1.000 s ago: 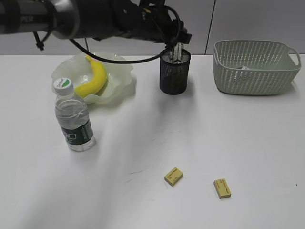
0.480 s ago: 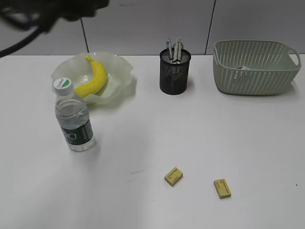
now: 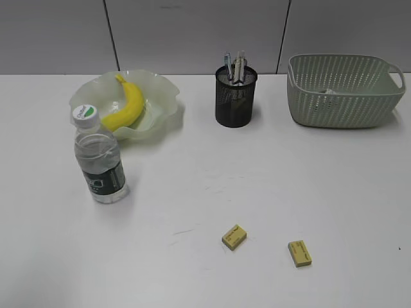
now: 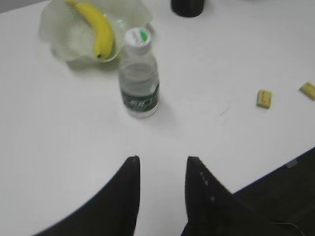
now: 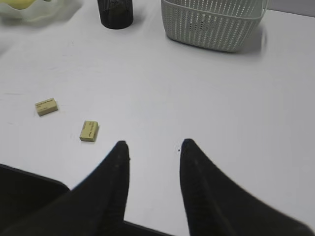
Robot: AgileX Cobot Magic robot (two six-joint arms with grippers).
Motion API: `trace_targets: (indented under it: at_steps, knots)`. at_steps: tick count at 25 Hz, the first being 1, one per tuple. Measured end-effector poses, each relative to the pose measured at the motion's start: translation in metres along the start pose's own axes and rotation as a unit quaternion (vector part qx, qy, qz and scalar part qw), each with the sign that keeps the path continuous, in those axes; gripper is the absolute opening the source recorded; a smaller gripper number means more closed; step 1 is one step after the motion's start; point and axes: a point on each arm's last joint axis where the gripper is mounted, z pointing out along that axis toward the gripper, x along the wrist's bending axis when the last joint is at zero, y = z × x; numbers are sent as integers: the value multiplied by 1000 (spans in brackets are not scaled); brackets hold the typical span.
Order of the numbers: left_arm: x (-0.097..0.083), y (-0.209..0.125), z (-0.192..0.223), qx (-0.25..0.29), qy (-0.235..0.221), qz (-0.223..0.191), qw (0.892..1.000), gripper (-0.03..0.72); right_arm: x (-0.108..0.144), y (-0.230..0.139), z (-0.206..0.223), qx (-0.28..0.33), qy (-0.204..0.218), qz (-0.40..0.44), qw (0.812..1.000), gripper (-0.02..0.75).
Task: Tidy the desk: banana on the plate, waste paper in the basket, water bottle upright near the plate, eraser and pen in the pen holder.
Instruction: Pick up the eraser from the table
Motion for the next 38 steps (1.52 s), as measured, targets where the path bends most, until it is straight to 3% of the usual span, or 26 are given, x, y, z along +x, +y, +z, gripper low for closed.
trace_targets:
  at_steps: [4, 9, 12, 16, 18, 21, 23, 27, 32, 38]
  knots:
    - [10, -36, -29, 4, 34, -29, 999, 237, 1, 2, 0, -2, 3, 2, 1000, 288]
    - [20, -74, -44, -38, 66, -77, 994, 235, 2, 10, 2, -5, 8, 4, 1000, 288]
    - [22, -83, -49, -89, 75, -84, 990, 235, 5, 24, 9, -37, 21, 11, 999, 288]
    - [22, -86, -52, -112, 79, -88, 987, 235, 9, 52, 41, -50, 35, 24, 998, 288]
    - [22, -86, -52, -112, 79, -88, 987, 235, 12, 65, 69, -14, 37, 28, 999, 288]
    - [22, -87, -53, -119, 82, -91, 985, 235, 15, 77, 128, 97, 33, 31, 994, 288]
    - [22, -89, -55, -126, 98, -102, 982, 235, 19, 76, 176, 189, 31, 37, 981, 288]
    - [20, -91, -57, -131, 152, -135, 970, 235, 29, 58, 252, 313, 35, 62, 947, 288]
    - [18, -92, -58, -134, 197, -163, 957, 237, 51, 11, 303, 420, 45, 49, 905, 288]
    - [18, -92, -58, -135, 204, -167, 955, 237, 61, -32, 329, 485, 39, 56, 872, 295]
